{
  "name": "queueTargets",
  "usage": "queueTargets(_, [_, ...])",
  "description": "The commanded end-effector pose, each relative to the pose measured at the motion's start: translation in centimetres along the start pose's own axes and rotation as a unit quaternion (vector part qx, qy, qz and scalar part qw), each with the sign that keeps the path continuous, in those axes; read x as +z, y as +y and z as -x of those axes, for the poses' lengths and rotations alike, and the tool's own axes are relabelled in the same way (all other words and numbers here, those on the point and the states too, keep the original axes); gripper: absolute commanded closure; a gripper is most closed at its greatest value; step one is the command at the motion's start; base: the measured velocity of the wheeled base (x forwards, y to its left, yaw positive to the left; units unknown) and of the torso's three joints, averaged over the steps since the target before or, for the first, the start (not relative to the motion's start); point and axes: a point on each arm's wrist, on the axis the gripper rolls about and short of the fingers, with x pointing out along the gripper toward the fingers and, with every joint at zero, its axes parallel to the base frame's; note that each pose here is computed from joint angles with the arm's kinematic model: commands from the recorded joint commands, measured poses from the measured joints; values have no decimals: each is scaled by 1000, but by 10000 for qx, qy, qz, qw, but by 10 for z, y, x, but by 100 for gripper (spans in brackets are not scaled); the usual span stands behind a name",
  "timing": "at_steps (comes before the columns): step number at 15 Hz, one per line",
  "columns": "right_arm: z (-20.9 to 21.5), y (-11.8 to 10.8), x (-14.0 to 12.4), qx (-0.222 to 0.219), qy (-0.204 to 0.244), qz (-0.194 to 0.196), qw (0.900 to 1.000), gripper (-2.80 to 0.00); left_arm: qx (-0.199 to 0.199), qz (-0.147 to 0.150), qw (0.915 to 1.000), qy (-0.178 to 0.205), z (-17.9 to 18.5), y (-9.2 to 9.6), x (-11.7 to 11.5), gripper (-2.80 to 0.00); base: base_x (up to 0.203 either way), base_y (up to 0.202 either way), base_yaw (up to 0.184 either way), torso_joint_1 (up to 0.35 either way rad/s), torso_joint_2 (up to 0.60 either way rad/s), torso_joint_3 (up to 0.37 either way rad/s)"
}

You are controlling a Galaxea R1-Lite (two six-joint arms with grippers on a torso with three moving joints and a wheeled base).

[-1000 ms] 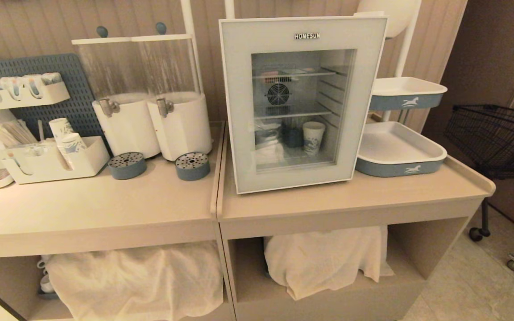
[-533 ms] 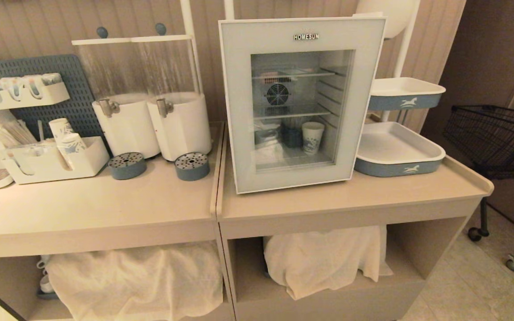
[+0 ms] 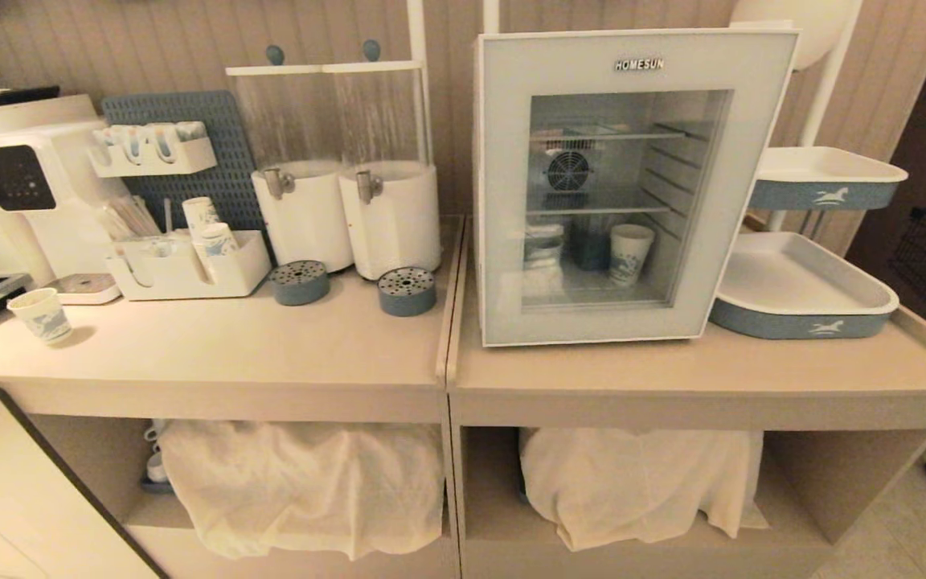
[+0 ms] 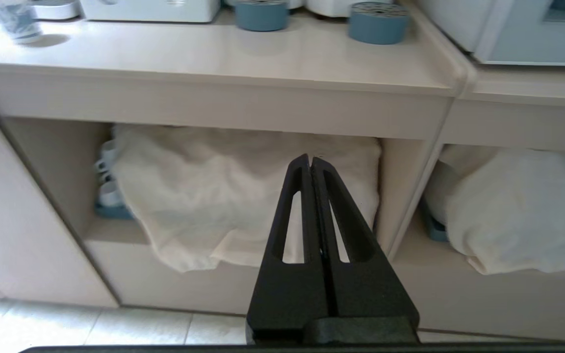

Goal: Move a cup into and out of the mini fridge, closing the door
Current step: Open the freezer door

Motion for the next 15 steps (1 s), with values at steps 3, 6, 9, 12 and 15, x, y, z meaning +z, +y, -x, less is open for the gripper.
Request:
queueTargets(3, [0, 0, 0, -6, 7, -1, 10000, 0, -3, -1, 10000, 0, 0, 0, 0, 0, 0, 0, 0, 0, 0, 0])
queueTargets(6, [0, 0, 0, 0, 7, -1, 10000, 0, -3, -1, 10000, 0, 0, 0, 0, 0, 0, 0, 0, 0, 0, 0])
queueTargets(9, [0, 0, 0, 0, 7, -1, 10000, 0, -3, -1, 10000, 0, 0, 0, 0, 0, 0, 0, 0, 0, 0, 0])
queueTargets(12, [0, 0, 0, -1, 7, -1, 10000, 0, -10, -1, 10000, 0, 0, 0, 0, 0, 0, 0, 0, 0, 0, 0])
queueTargets(15, [0, 0, 0, -8, 7, -1, 10000, 0, -10, -1, 10000, 0, 0, 0, 0, 0, 0, 0, 0, 0, 0, 0])
